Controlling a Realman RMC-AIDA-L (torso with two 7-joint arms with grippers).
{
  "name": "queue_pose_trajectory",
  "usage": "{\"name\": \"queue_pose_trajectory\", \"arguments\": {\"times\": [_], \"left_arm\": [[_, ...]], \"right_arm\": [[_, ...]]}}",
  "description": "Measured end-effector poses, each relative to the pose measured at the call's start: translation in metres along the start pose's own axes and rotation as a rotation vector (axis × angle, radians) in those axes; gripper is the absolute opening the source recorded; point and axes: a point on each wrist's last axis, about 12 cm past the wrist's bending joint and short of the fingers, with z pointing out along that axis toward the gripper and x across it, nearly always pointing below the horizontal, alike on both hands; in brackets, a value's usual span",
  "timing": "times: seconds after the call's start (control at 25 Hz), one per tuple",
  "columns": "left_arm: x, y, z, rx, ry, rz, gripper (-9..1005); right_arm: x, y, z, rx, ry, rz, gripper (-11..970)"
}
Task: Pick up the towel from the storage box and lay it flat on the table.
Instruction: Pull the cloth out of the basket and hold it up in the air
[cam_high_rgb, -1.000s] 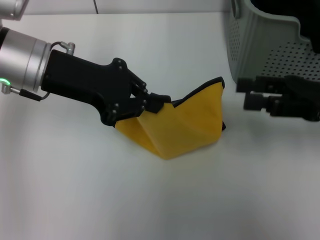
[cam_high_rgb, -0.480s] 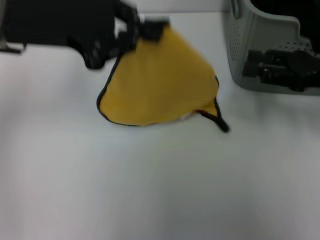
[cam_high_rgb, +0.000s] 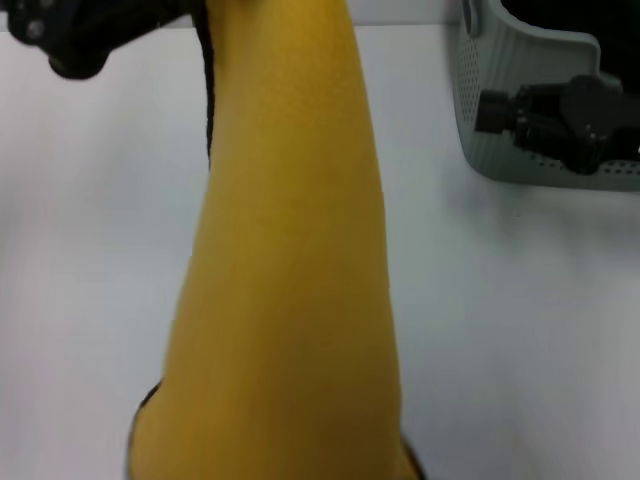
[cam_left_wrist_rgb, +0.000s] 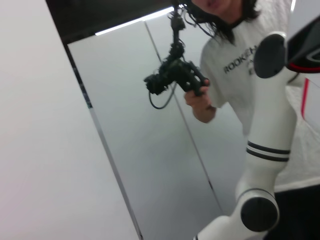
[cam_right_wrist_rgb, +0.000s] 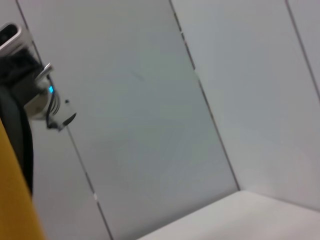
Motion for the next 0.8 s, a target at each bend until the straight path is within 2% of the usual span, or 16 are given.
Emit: {"name": "queue_pose_trajectory", "arguments": {"times": [0.12,0.2,0.28,0.52,0.64,0.8], "left_arm": [[0.002,0.001,-0.002,-0.022,-0.017,-0.008,13],[0.003,0.001,-0.002,-0.033,-0.024,-0.008,13],[0.001,0.002,-0.007,-0.087,-0.054,0.004,13],[-0.002,0.002,-0.009,-0.087,-0.072,0.025,13],[-0.004,0.005,-0.006,-0.075,-0.075,0.045,13],[-0.001,0.01,0.002,-0.043,-0.074,0.041,14]], "right_arm": [[0.005,0.002,0.005,-0.025,0.054,-0.009,169],[0.009,0.005,0.01,-0.058,0.099,-0.021,163],[0.012,0.008,0.013,-0.1,0.135,-0.037,158],[0.019,0.013,0.007,-0.104,0.091,-0.036,141],[0.024,0.013,0.009,-0.106,0.073,0.016,244],[0.029,0.02,0.02,-0.174,0.093,0.024,439]]}}
